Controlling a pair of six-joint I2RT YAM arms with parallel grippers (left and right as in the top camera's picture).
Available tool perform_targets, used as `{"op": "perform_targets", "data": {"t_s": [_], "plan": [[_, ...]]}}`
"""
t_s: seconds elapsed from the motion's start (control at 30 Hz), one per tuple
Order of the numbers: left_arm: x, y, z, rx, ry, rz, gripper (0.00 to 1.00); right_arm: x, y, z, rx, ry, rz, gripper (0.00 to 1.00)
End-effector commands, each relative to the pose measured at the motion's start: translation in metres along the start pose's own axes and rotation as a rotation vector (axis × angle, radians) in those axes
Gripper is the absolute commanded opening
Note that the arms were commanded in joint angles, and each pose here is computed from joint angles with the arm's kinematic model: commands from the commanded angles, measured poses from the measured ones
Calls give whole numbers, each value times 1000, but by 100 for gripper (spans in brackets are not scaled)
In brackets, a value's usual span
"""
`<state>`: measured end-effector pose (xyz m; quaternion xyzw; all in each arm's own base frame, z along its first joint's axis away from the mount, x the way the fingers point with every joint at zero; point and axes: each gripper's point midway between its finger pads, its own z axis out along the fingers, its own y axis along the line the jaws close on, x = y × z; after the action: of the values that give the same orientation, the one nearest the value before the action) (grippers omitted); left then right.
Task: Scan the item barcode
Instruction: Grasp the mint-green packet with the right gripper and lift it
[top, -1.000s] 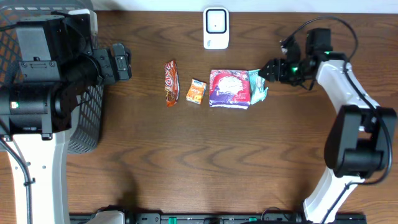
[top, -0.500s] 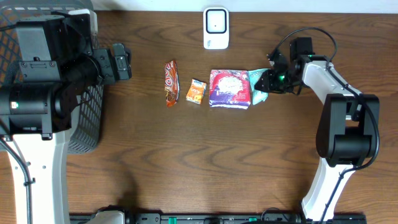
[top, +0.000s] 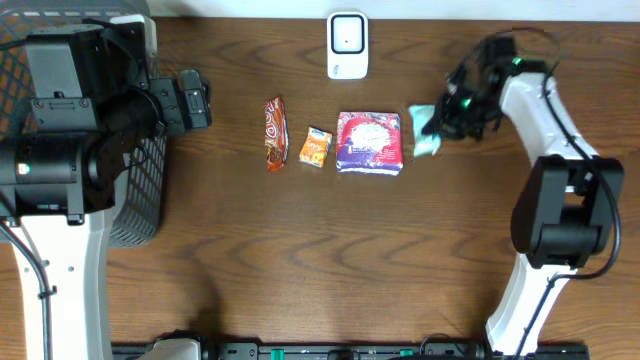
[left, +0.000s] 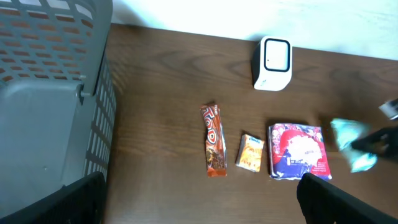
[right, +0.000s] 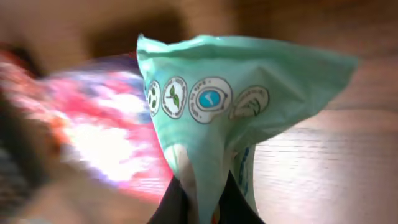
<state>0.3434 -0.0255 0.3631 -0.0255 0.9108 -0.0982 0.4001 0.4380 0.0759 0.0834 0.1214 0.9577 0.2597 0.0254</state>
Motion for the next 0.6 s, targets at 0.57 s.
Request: {"op": "perform_targets", "data": {"t_s": [0.57], "plan": [[-1, 0, -2, 2, -5, 0, 98, 72, 109, -89, -467, 378, 405, 1]]}}
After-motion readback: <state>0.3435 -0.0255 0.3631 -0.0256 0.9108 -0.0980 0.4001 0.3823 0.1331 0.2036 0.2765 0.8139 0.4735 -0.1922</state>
